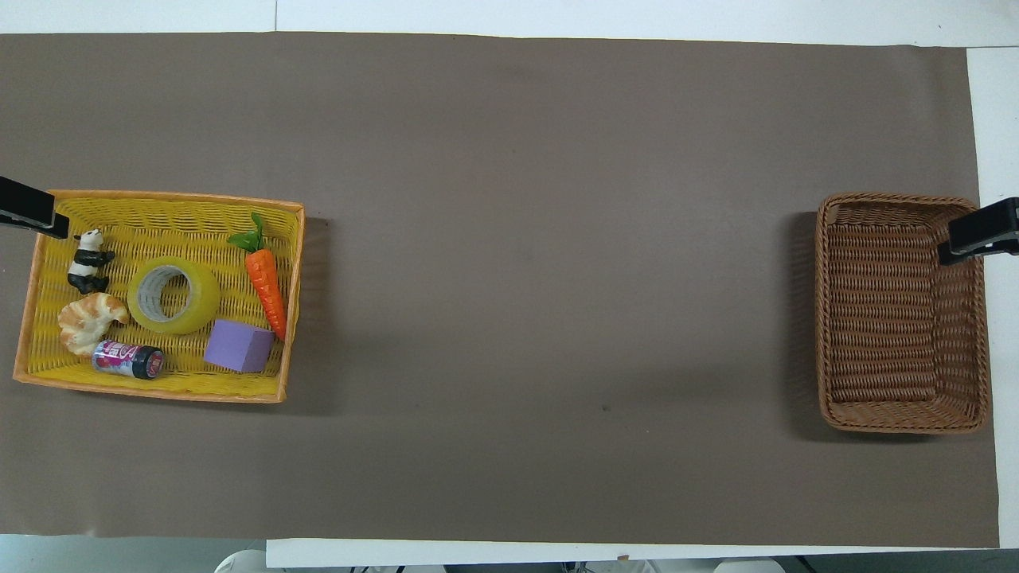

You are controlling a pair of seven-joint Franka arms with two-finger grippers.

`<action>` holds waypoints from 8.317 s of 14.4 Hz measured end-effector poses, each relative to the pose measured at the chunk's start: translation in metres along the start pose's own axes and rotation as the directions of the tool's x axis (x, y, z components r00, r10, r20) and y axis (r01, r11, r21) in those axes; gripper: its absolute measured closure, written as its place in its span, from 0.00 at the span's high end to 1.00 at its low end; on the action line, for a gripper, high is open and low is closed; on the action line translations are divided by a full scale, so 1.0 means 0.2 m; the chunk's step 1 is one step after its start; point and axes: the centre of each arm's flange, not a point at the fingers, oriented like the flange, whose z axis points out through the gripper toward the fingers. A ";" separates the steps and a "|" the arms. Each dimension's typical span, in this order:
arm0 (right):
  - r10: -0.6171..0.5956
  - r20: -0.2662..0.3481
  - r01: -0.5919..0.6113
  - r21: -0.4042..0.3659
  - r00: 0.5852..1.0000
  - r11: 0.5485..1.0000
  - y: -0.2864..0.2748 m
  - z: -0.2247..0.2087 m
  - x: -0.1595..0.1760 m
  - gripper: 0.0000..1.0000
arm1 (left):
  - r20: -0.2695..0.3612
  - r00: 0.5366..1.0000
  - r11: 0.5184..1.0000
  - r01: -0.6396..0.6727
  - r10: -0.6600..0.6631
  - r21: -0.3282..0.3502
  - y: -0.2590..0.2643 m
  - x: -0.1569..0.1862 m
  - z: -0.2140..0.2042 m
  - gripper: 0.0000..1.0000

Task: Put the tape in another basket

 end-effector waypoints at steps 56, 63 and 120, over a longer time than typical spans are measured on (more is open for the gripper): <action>0.000 0.000 0.000 0.000 1.000 1.000 0.00 0.00 0.00 1.00 | 0.024 0.999 0.999 0.049 -0.048 -0.014 -0.38 0.02 1.35 0.22; 0.000 0.000 0.000 0.000 1.000 1.000 0.00 0.00 0.00 1.00 | 0.110 0.980 0.963 0.182 -0.163 -0.198 0.43 0.13 0.75 0.22; 0.060 0.038 -0.065 0.839 0.997 0.541 -1.69 0.83 -0.03 0.56 | 0.152 0.952 0.861 0.304 -0.264 -0.408 1.49 -0.09 0.73 0.25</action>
